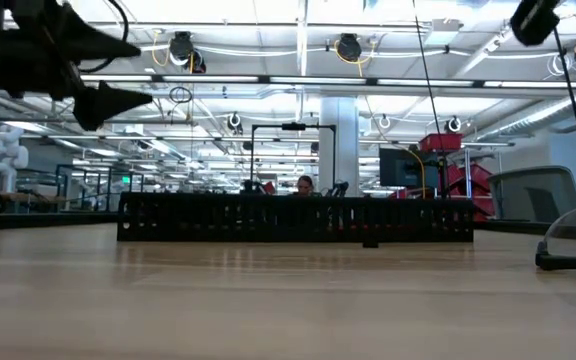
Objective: Ziptie cables
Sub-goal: Return to Home Position
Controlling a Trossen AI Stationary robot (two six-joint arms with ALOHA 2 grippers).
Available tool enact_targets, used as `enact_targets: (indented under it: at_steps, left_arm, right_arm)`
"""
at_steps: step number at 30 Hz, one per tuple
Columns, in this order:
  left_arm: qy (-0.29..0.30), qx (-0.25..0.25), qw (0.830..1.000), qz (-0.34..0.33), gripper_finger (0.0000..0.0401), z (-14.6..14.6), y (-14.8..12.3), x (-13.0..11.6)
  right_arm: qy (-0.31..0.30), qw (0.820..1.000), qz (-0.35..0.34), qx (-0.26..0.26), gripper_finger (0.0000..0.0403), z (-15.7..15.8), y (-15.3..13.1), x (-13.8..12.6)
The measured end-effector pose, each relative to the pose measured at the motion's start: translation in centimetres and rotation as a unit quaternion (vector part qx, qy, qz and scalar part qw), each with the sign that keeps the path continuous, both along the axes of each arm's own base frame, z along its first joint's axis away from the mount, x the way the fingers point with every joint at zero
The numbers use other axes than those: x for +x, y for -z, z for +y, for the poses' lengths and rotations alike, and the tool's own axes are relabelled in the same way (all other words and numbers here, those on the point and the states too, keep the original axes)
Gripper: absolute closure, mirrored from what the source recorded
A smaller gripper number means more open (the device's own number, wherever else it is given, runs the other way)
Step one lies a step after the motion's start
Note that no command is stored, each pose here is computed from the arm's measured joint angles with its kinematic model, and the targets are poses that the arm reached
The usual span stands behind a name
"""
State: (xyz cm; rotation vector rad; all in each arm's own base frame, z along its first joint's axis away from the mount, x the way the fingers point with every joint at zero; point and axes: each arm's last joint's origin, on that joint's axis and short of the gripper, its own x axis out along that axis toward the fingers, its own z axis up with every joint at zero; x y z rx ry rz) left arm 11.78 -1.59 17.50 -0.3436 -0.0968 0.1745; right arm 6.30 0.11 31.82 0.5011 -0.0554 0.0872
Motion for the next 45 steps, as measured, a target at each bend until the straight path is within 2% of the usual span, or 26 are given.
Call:
enact_targets:
  at_steps: [3, 5, 9, 11, 13, 15, 18, 21, 24, 26, 29, 32, 36, 45]
  left_arm:
    - [-0.012, 0.013, 0.999, 0.030, 0.0018, 0.2, 0.6, 0.0]
    - [-0.016, 0.014, 0.999, 0.034, 0.0018, 0.2, 0.6, 0.0]
    - [-0.024, 0.017, 0.998, 0.049, 0.0018, 0.4, 0.9, 0.0]
    - [-0.027, 0.016, 0.998, 0.055, 0.0018, 0.5, 1.1, 0.0]
    - [-0.030, 0.013, 0.998, 0.054, 0.0018, 0.5, 1.1, 0.0]
    - [-0.033, 0.010, 0.998, 0.054, 0.0018, 0.5, 1.1, 0.0]
    - [-0.042, 0.018, 0.997, 0.061, 0.0018, 0.6, 1.2, 0.0]
    - [-0.070, 0.027, 0.993, 0.088, 0.0018, 0.7, 1.7, -0.1]
    - [-0.093, 0.039, 0.986, 0.130, 0.0018, 0.9, 2.5, -0.2]
    - [-0.109, 0.038, 0.979, 0.166, 0.0018, 1.0, 3.2, -0.4]
    - [-0.128, 0.029, 0.974, 0.184, 0.0018, 1.1, 3.7, -0.4]
    - [-0.131, 0.032, 0.970, 0.204, 0.0018, 1.1, 4.1, -0.2]
    - [-0.132, 0.019, 0.966, 0.223, 0.0018, 1.0, 4.7, -0.1]
    - [-0.131, 0.094, 0.953, 0.256, 0.0018, 1.1, 4.9, 0.0]
  right_arm:
    - [0.026, 0.998, 0.030, -0.055, 0.0403, -0.1, 2.3, 0.5]
    - [0.040, 0.996, 0.034, -0.070, 0.0403, -0.2, 4.7, 1.0]
    - [0.045, 0.998, -0.018, -0.045, 0.0403, -0.3, 9.7, 2.0]
    - [0.019, 0.997, -0.068, -0.037, 0.0403, -0.1, 11.5, 2.7]
    - [-0.014, 0.996, -0.079, -0.031, 0.0403, 0.0, 13.0, 3.2]
    - [-0.014, 0.998, -0.056, -0.021, 0.0403, 0.0, 13.3, 3.3]
    - [-0.003, 0.997, -0.057, -0.049, 0.0403, 0.0, 13.4, 3.3]
    - [0.019, 0.993, -0.046, -0.112, 0.0403, -0.1, 13.6, 3.3]
    - [0.061, 0.984, 0.035, -0.164, 0.0403, -0.4, 15.0, 3.5]
    - [0.058, 0.972, 0.053, -0.221, 0.0403, -0.5, 15.3, 3.7]
    - [0.045, 0.962, 0.081, -0.259, 0.0403, -0.4, 15.8, 4.1]
    - [0.036, 0.957, 0.112, -0.264, 0.0403, -0.5, 16.4, 4.4]
    - [0.025, 0.957, 0.157, -0.244, 0.0403, -0.5, 17.2, 4.8]
    - [0.011, 0.951, 0.192, -0.241, 0.0403, -0.4, 17.9, 5.2]
